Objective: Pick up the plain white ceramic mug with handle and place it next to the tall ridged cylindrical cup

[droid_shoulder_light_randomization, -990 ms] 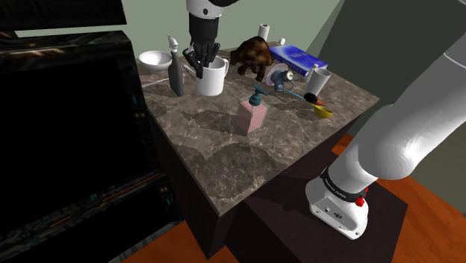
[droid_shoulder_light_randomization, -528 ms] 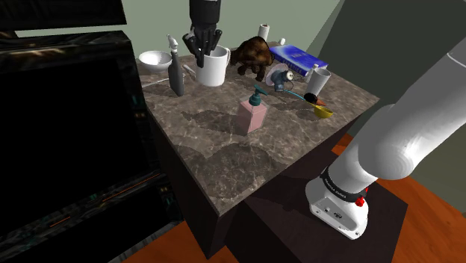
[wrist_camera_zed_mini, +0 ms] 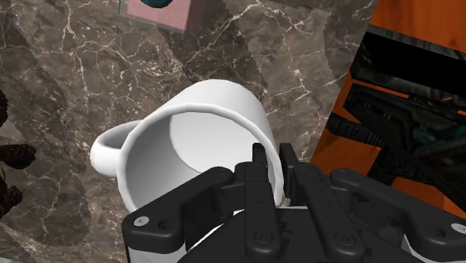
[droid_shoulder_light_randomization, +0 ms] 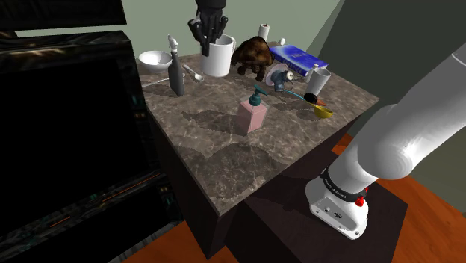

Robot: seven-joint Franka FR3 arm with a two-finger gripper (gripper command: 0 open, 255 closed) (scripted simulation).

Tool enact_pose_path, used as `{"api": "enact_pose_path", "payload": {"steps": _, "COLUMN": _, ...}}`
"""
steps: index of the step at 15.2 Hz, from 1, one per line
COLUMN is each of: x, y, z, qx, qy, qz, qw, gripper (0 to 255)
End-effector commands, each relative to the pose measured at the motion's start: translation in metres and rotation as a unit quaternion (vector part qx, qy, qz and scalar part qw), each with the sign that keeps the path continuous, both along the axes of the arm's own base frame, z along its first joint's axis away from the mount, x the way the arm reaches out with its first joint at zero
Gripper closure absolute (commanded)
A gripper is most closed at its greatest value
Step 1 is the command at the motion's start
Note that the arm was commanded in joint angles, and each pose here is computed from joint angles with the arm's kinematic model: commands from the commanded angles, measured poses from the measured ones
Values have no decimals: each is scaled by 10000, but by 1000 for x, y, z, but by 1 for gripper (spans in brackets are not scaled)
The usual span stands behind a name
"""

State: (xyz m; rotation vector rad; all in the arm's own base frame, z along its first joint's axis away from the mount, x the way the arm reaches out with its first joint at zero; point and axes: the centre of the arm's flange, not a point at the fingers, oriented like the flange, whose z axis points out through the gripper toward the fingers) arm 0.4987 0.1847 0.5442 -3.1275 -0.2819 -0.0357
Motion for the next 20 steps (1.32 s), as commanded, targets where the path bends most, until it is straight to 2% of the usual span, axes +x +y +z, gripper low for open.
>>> {"api": "enact_pose_path", "payload": {"steps": 1, "x": -5, "y": -22, "z": 3, "qx": 1, "qy": 0, "qz": 3, "qw": 10000, "gripper": 255}}
{"api": "enact_pose_path", "payload": {"steps": 20, "x": -59, "y": -267, "z": 3, "qx": 1, "qy": 0, "qz": 3, "qw": 10000, "gripper": 255}}
